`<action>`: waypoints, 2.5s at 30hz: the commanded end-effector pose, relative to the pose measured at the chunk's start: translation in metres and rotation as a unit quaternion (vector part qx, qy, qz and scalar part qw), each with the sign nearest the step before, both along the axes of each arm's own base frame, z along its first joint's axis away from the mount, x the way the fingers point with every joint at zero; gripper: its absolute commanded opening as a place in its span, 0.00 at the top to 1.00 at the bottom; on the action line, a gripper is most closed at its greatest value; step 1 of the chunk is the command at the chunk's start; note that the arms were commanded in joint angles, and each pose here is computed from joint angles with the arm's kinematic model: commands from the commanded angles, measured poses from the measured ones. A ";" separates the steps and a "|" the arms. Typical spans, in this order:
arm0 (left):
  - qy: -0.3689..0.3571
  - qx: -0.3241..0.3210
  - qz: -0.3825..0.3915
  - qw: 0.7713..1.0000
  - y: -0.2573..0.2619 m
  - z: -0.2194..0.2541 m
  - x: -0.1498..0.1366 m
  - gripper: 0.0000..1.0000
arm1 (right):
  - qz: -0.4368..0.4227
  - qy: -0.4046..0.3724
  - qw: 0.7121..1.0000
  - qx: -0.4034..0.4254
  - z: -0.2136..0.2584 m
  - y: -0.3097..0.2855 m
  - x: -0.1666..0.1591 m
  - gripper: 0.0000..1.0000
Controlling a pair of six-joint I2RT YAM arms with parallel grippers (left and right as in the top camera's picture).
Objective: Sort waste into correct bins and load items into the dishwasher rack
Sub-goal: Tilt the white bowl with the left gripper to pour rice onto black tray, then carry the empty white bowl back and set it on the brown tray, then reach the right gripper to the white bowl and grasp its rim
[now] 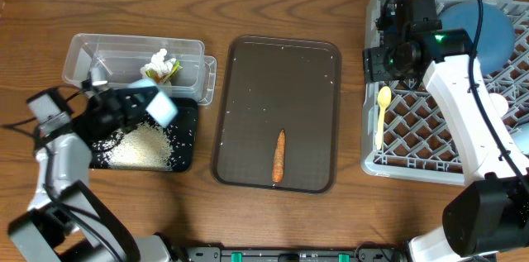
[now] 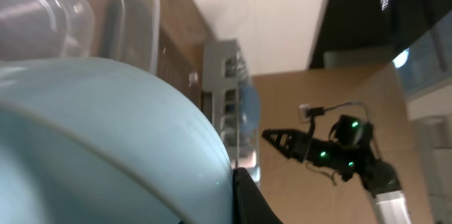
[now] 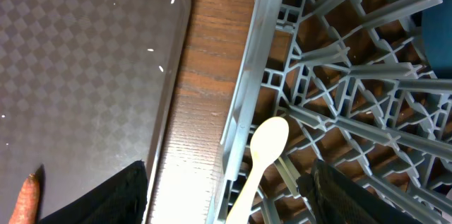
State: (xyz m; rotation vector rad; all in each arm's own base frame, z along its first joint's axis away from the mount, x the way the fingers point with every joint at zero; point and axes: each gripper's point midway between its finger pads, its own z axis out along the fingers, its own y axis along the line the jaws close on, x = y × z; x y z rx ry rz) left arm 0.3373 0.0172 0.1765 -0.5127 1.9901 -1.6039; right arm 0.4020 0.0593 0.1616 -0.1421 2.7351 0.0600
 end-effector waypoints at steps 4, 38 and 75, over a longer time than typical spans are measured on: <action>-0.016 0.131 -0.002 0.991 -0.045 0.024 0.011 0.94 | -0.010 -0.012 1.000 0.000 0.008 -0.004 0.003 0.28; -0.018 0.456 -0.171 0.873 -0.284 -0.110 0.072 0.92 | -0.017 -0.011 1.000 0.003 0.008 -0.004 0.003 0.28; 0.191 0.450 -0.006 0.872 -0.060 -0.025 0.020 0.45 | 0.111 -0.008 0.986 0.126 -0.065 0.158 0.034 0.37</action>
